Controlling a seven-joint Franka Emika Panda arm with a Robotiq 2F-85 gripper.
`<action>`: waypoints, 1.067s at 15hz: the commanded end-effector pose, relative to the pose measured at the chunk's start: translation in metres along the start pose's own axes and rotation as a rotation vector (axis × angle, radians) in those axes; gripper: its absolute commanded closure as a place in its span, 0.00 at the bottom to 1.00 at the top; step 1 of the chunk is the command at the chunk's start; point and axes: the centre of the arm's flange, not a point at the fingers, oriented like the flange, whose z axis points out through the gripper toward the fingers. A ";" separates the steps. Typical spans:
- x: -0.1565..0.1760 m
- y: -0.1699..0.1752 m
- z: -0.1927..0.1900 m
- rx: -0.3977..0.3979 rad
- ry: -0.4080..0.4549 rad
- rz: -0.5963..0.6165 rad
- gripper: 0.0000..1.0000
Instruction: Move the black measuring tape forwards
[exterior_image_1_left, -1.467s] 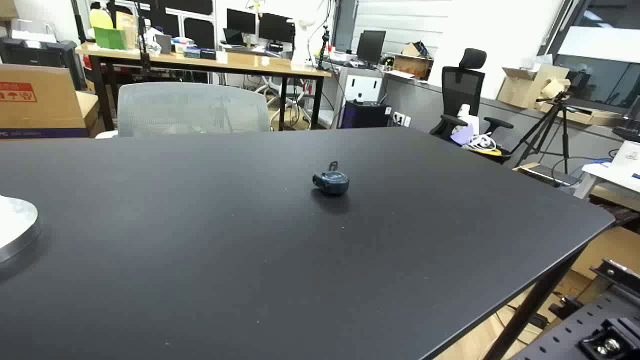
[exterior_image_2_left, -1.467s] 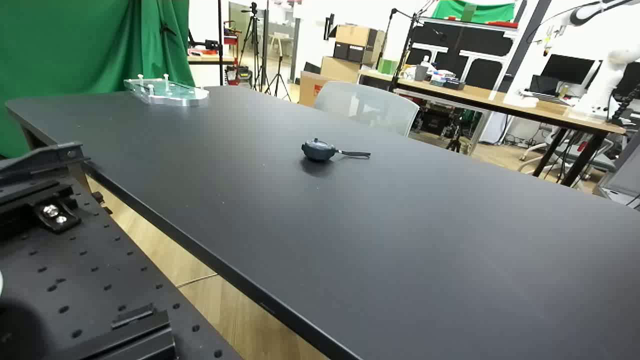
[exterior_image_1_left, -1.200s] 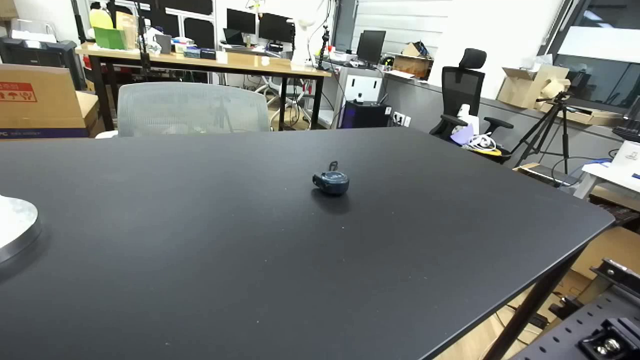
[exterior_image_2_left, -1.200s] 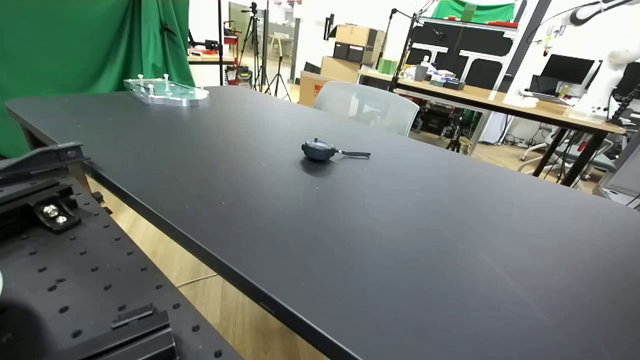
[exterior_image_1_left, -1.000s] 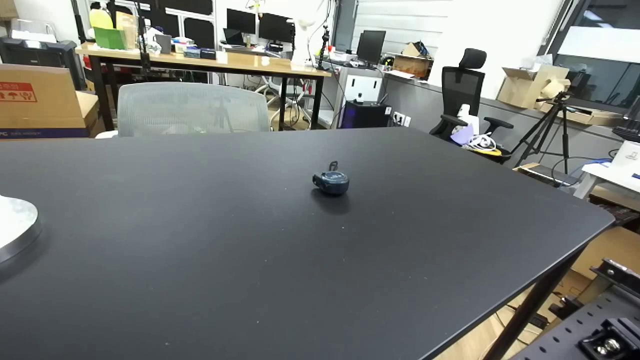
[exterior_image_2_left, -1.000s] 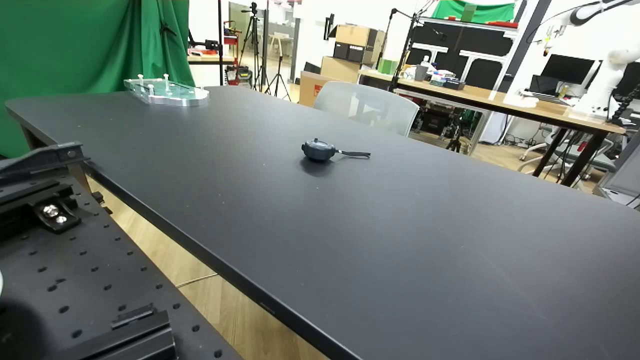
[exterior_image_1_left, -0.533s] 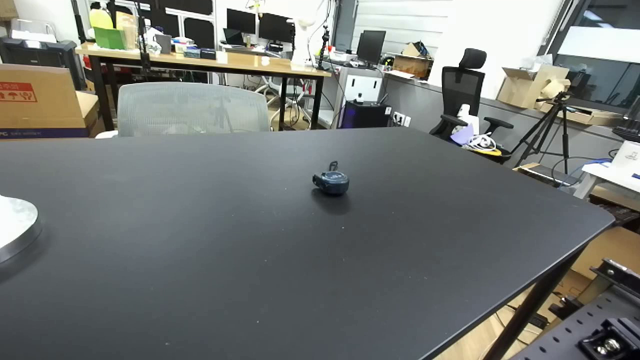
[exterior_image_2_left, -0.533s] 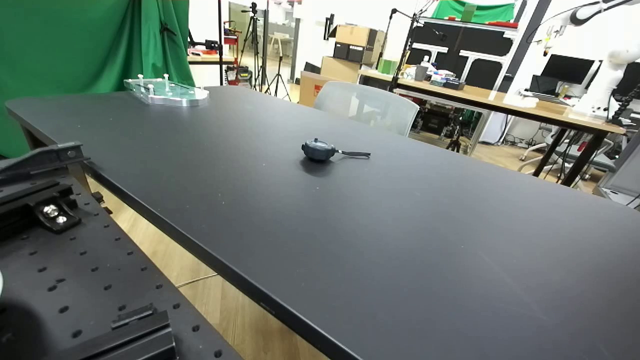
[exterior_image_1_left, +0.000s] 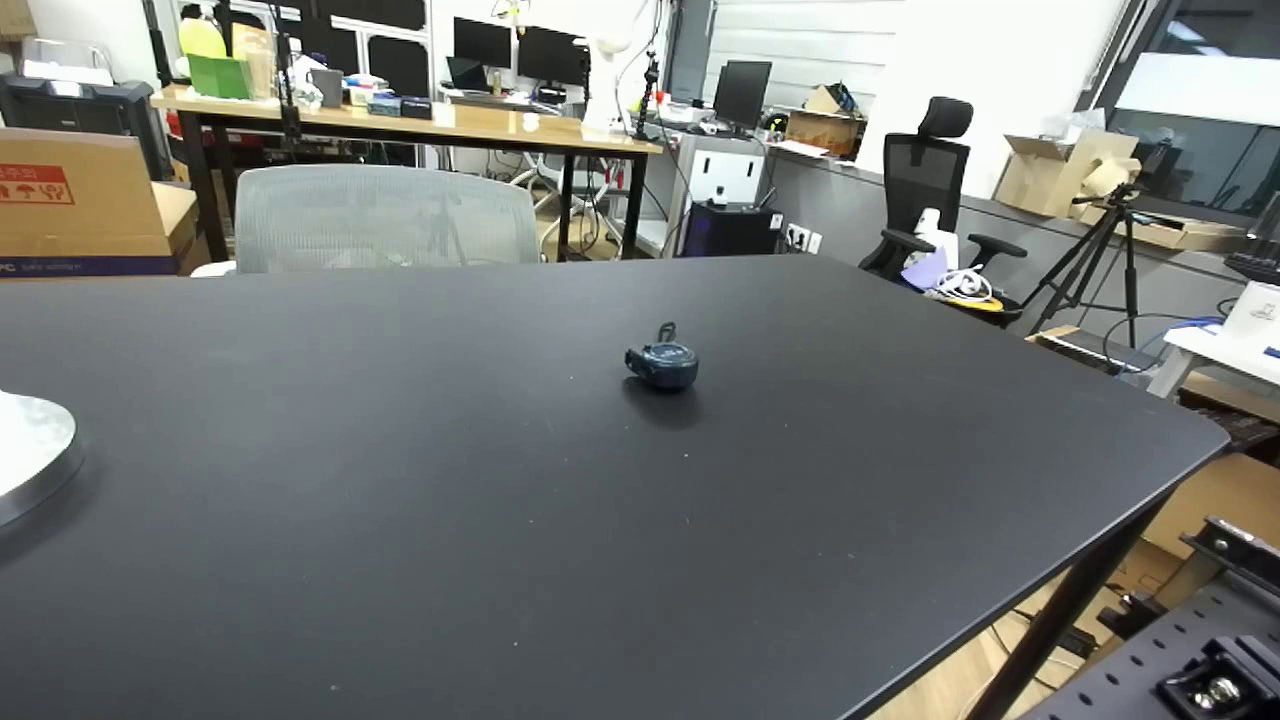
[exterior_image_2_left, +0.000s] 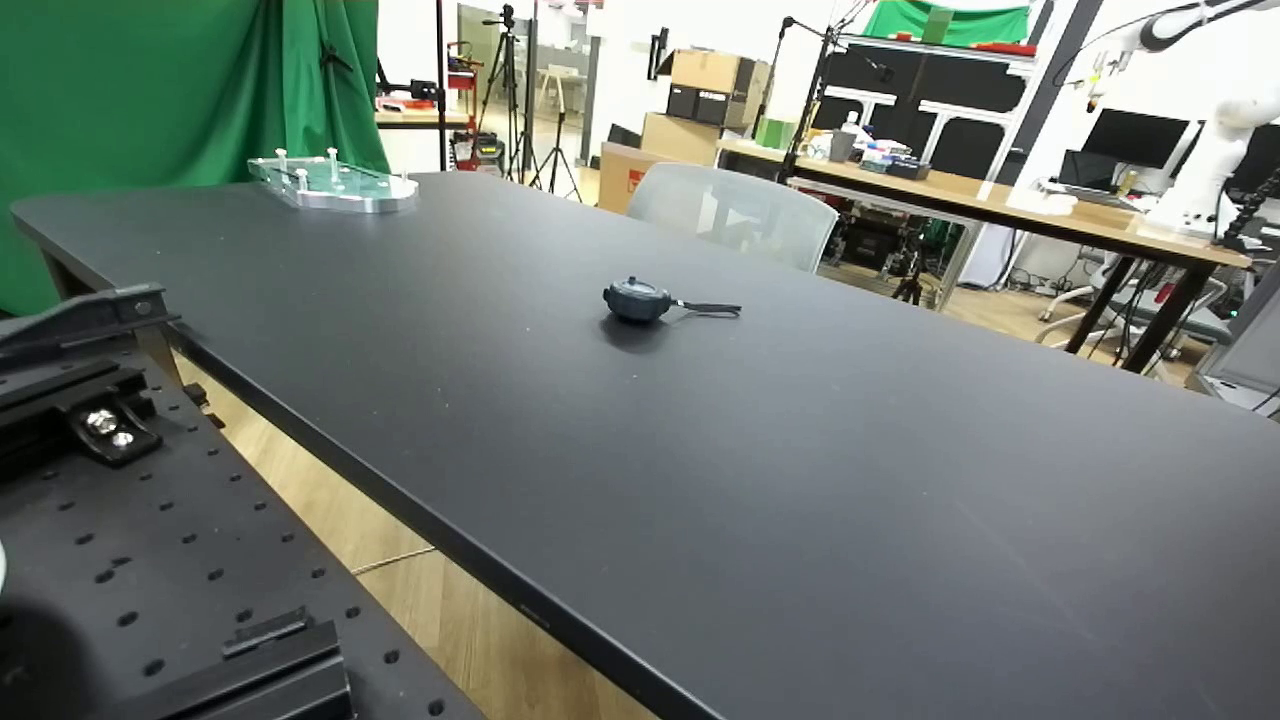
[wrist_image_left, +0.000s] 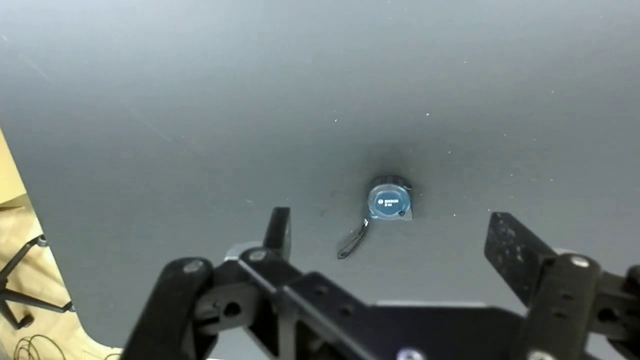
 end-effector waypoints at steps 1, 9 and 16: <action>0.055 0.005 0.026 -0.019 -0.002 -0.107 0.00; 0.078 -0.005 0.063 0.012 0.014 -0.266 0.00; 0.105 0.002 0.089 0.099 0.022 -0.231 0.00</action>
